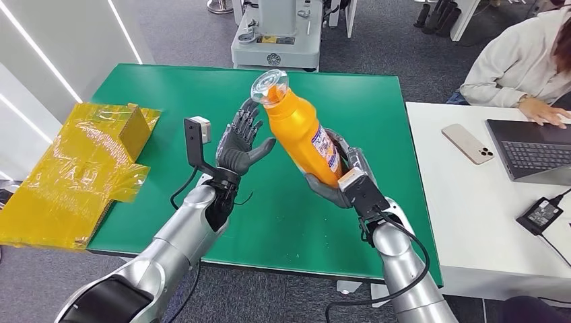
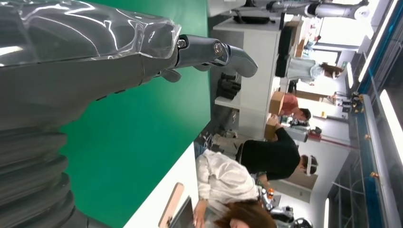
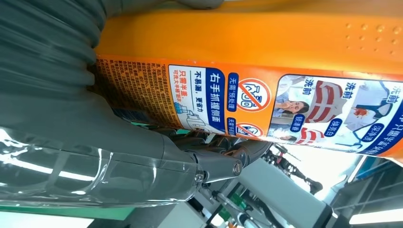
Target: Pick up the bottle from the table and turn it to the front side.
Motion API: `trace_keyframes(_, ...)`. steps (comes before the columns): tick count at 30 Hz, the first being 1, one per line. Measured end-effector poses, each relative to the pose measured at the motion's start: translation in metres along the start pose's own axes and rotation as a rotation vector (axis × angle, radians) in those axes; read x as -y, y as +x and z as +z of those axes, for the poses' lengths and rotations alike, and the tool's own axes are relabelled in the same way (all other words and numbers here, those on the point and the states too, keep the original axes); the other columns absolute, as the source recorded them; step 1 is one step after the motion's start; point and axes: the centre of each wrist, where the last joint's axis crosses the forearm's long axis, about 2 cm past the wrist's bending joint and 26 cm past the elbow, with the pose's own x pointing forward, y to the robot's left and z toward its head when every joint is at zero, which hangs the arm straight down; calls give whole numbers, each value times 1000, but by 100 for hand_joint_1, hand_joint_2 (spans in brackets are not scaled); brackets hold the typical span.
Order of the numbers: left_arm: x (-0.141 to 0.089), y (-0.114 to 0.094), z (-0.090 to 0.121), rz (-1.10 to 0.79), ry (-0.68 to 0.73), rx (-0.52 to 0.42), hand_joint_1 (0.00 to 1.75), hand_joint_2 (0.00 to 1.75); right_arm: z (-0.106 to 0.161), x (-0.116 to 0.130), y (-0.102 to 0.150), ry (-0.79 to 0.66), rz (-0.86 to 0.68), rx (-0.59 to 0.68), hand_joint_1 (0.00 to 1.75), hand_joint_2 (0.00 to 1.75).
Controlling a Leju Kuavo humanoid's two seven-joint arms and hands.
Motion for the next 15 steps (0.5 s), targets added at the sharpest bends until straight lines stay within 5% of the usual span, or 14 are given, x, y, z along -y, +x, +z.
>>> trace_keyframes(15,-26,-5,12,-9,74,-20,0,175,13,68,11,-234,57,45,175,175)
